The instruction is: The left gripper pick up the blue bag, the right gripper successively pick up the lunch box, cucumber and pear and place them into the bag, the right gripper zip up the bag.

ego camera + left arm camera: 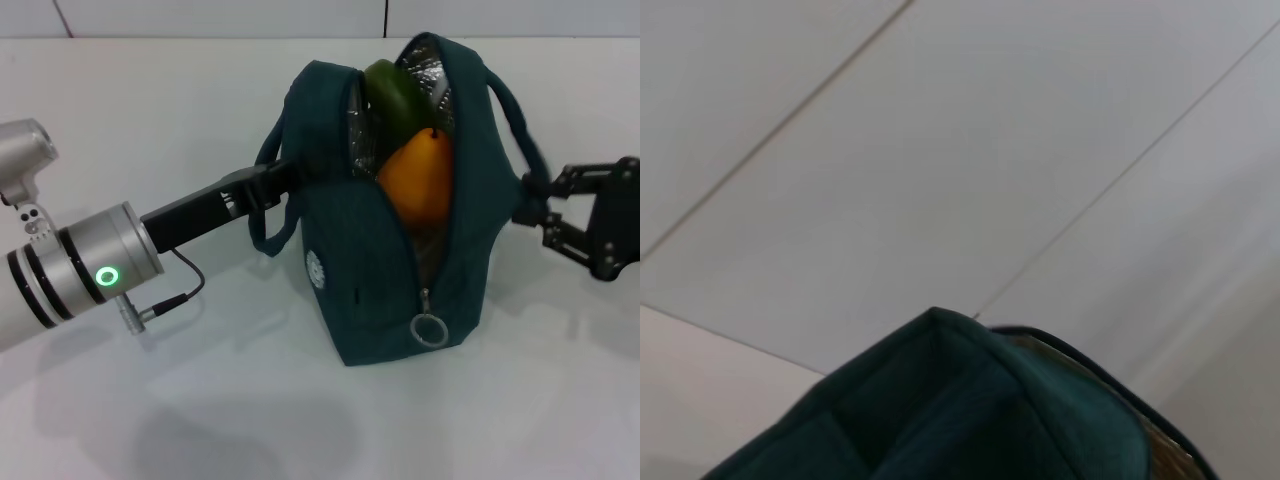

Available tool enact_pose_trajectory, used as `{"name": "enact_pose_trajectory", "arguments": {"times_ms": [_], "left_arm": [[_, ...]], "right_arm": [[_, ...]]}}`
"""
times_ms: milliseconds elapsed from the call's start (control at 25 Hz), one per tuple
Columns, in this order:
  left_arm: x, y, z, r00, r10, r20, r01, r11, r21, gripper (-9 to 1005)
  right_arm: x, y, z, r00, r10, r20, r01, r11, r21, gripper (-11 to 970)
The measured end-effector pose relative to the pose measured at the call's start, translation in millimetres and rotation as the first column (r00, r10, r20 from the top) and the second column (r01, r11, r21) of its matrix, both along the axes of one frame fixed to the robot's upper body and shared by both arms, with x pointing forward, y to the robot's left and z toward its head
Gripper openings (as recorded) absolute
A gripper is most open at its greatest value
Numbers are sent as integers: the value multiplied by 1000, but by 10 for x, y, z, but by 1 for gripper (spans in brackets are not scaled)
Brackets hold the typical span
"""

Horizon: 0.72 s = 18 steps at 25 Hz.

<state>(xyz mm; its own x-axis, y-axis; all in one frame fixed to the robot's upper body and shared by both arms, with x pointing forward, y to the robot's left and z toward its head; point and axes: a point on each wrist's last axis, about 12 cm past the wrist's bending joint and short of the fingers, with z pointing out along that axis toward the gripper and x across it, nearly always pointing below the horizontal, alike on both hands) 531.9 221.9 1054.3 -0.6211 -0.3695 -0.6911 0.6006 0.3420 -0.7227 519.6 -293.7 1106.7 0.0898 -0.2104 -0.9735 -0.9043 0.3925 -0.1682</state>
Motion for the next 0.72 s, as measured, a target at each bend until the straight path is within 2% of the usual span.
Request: {"name": "enact_pose_trajectory", "arguments": {"times_ms": [120, 320, 560, 720], "left_arm": [[-4, -17, 1, 1000, -6, -1, 6, 1000, -7, 58], [-6, -20, -1, 1000, -6, -2, 6, 1000, -8, 61], [-7, -21, -2, 1000, -5, -3, 5, 1000, -8, 64], [-6, -20, -2, 1000, -5, -4, 5, 1000, -9, 66]], "right_arm": [[-43, -48, 54, 1000, -19, 21, 18, 998, 54, 225], [-95, -69, 79, 1000, 7, 26, -9, 997, 70, 471], [-218, -89, 86, 998, 55, 44, -59, 994, 93, 681], [-346, -18, 48, 986, 166, 32, -168, 982, 91, 713]]}}
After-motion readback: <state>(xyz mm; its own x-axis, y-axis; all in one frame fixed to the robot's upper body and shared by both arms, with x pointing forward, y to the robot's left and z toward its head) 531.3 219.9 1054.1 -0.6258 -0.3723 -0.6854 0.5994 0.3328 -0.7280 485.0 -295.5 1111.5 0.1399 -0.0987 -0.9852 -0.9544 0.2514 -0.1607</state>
